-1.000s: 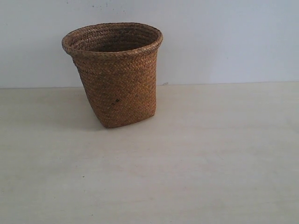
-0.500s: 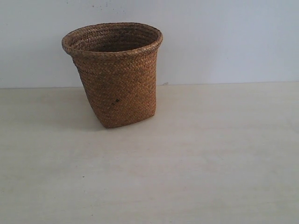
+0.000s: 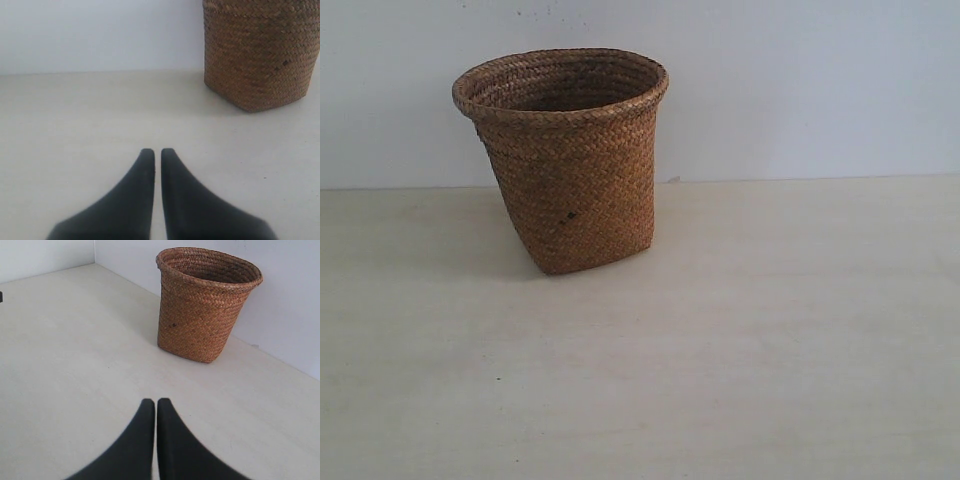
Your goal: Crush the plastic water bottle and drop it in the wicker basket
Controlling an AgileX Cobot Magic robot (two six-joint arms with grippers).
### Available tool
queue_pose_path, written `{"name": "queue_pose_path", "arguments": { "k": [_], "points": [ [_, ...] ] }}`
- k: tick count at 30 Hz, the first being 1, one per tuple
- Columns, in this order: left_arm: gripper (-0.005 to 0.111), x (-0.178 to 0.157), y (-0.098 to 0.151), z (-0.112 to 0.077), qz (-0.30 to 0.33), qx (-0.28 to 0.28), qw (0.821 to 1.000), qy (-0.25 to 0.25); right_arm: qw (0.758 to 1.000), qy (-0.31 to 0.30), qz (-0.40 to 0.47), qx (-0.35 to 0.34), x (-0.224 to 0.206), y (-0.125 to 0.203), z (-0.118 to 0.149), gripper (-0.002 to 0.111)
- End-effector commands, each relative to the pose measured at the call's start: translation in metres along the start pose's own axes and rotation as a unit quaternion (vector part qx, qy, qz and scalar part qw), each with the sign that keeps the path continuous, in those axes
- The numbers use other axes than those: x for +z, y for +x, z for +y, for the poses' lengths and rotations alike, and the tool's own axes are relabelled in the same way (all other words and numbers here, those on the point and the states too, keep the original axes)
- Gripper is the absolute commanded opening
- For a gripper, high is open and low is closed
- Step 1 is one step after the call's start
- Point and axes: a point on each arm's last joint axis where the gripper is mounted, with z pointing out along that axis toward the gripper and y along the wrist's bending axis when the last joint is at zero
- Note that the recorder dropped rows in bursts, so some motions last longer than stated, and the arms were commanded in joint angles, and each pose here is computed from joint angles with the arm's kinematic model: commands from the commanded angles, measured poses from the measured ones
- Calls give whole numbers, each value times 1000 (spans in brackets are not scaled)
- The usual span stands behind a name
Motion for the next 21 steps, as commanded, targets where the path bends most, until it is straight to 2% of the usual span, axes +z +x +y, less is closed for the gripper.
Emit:
{"name": "queue_pose_path", "arguments": {
  "k": [1,21],
  "points": [
    [4,0,1,0,-1,-3,1000,1,1000,1,0,1,0,1,0,0],
    [4,0,1,-1,-1,-8,1000,3,1000,1,0,2,0,1,0,0]
  ]
}}
